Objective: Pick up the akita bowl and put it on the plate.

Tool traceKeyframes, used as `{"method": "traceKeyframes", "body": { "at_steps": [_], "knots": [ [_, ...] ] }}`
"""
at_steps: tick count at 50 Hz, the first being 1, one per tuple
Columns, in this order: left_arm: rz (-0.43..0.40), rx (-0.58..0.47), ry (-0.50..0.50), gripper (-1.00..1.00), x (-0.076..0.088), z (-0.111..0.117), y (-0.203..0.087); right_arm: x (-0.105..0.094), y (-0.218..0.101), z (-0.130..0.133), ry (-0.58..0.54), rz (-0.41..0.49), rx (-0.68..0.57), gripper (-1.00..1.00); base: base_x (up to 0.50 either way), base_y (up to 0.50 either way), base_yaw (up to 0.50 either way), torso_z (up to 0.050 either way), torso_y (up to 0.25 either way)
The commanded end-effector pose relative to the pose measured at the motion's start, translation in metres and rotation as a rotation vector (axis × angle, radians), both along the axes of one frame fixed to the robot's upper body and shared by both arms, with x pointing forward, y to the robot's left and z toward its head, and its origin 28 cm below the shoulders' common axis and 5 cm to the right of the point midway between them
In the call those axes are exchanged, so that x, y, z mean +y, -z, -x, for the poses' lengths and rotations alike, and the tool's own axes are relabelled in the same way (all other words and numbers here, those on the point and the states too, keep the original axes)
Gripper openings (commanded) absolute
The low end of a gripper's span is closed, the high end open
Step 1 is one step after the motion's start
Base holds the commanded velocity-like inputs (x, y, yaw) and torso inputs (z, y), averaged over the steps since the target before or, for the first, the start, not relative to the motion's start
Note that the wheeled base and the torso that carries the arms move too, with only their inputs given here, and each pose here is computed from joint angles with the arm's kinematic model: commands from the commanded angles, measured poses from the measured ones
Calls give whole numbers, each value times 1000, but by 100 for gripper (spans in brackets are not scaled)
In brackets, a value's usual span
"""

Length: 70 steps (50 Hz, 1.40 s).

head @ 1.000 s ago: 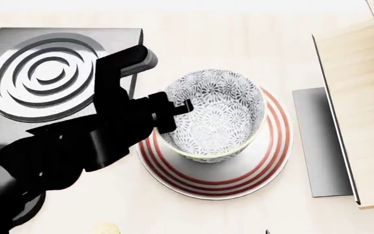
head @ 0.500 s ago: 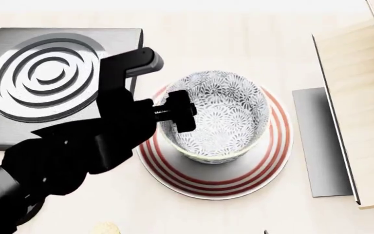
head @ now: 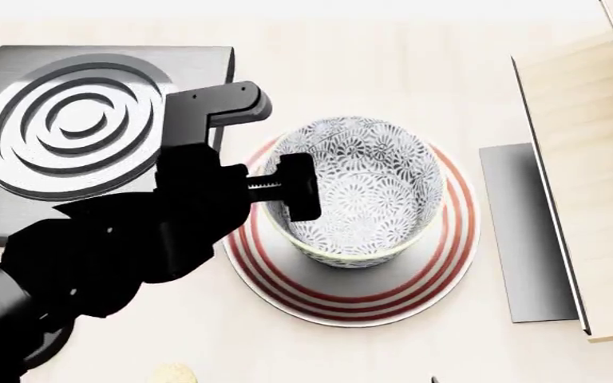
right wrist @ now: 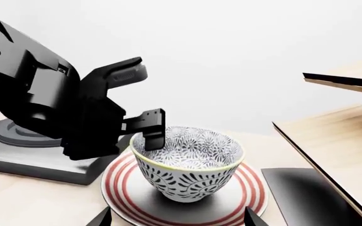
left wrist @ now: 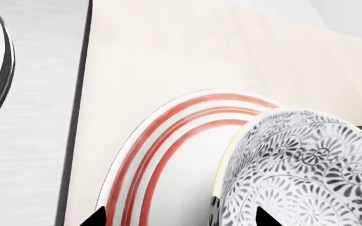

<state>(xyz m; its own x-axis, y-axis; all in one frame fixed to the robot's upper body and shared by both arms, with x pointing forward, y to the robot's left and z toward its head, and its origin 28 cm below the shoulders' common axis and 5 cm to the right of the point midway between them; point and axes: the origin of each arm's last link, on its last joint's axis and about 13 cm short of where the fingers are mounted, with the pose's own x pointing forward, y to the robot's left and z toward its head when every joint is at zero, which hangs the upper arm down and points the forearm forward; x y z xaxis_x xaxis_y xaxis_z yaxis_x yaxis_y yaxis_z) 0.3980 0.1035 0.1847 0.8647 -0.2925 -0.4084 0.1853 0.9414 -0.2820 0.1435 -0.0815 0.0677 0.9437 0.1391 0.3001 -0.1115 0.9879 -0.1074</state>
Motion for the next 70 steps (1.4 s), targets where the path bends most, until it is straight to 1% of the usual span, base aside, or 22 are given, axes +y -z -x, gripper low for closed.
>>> {"method": "traceKeyframes", "body": {
  "at_steps": [1, 16, 20, 21, 25, 29, 30, 32, 35, 36, 40, 45, 50, 53, 57, 58, 59, 60, 64, 68, 69, 70],
  "knots": [
    [-54, -16, -14, 100, 0, -1, -7, 0, 0, 0, -2, 0, -1, 100, 0, 0, 0, 0, 0],
    [-79, -48, -3, 100, 0, -2, -16, 2, -1, 1, -7, 3, -4, 100, 0, 0, 0, 0, 0],
    [-72, -54, 3, 100, 1, -4, -18, 3, -1, 1, -9, 4, -3, 100, 0, 0, 0, 0, 0],
    [-52, -52, 11, 100, 2, -4, -20, 3, -1, 1, -10, 4, -2, 100, 0, 0, 0, 0, 0],
    [-55, -59, 12, 100, 3, -5, -23, 3, 0, 0, -10, 4, 0, 100, 0, 0, 0, 0, 0],
    [-85, -95, 4, 100, 2, -2, -30, 3, -1, 0, -10, 4, -1, 100, 0, 0, 0, 0, 0],
    [-78, -101, 3, 100, 2, 0, -34, 3, -1, 1, -10, 3, -3, 100, 0, 0, 0, 0, 0],
    [-107, -125, -3, 100, 3, 4, -38, 3, -2, 1, -10, 3, -7, 100, 0, 0, 0, 0, 0],
    [-118, -142, -12, 100, 4, 9, -43, 2, -2, 1, -7, 3, -7, 100, 0, 0, 0, 0, 0],
    [-137, -161, -22, 100, 5, 11, -46, 2, -2, 2, -6, 3, -9, 100, 0, 0, 0, 0, 0],
    [-155, -177, -37, 100, 8, 14, -51, 2, -3, 2, -4, 3, -12, 100, 0, 0, 0, 0, 0],
    [-190, -229, -63, 100, 14, 22, -64, 2, -3, 3, -3, 2, -13, 100, 0, 0, 0, 0, 0],
    [-200, -257, -72, 100, 18, 27, -72, 2, -4, 3, -5, 2, -16, 100, 0, 0, 0, 0, 0],
    [-208, -283, -79, 100, 21, 34, -78, 2, -4, 4, -2, 4, -17, 100, 0, 0, 0, 0, 0],
    [-247, -334, -82, 100, 25, 44, -83, 1, -5, 4, 1, 2, -20, 100, 0, 0, 0, 0, 0],
    [-240, -344, -81, 100, 28, 47, -85, 1, -5, 4, 3, 3, -21, 100, 0, 0, 0, 0, 0],
    [-260, -363, -86, 100, 30, 49, -86, 1, -5, 4, 4, 3, -21, 100, 0, 0, 0, 0, 0],
    [-267, -372, -108, 100, 31, 50, -87, 0, -5, 4, 5, 4, -23, 100, 0, 0, 0, 0, 0],
    [-288, -419, -130, 100, 39, 58, -95, 0, -6, 4, 8, 5, -26, 100, 0, 0, 0, 0, 0],
    [-276, -438, -152, 100, 48, 64, -101, 0, -7, 5, 11, 6, -28, 100, 0, 0, 0, 0, 0],
    [-294, -457, -174, 100, 49, 65, -101, 0, -7, 5, 10, 6, -28, 100, 0, 0, 0, 0, 0],
    [-291, -460, -172, 100, 53, 67, -102, -1, -6, 5, 13, 8, -28, 100, 0, 0, 0, 0, 0]
  ]
}}
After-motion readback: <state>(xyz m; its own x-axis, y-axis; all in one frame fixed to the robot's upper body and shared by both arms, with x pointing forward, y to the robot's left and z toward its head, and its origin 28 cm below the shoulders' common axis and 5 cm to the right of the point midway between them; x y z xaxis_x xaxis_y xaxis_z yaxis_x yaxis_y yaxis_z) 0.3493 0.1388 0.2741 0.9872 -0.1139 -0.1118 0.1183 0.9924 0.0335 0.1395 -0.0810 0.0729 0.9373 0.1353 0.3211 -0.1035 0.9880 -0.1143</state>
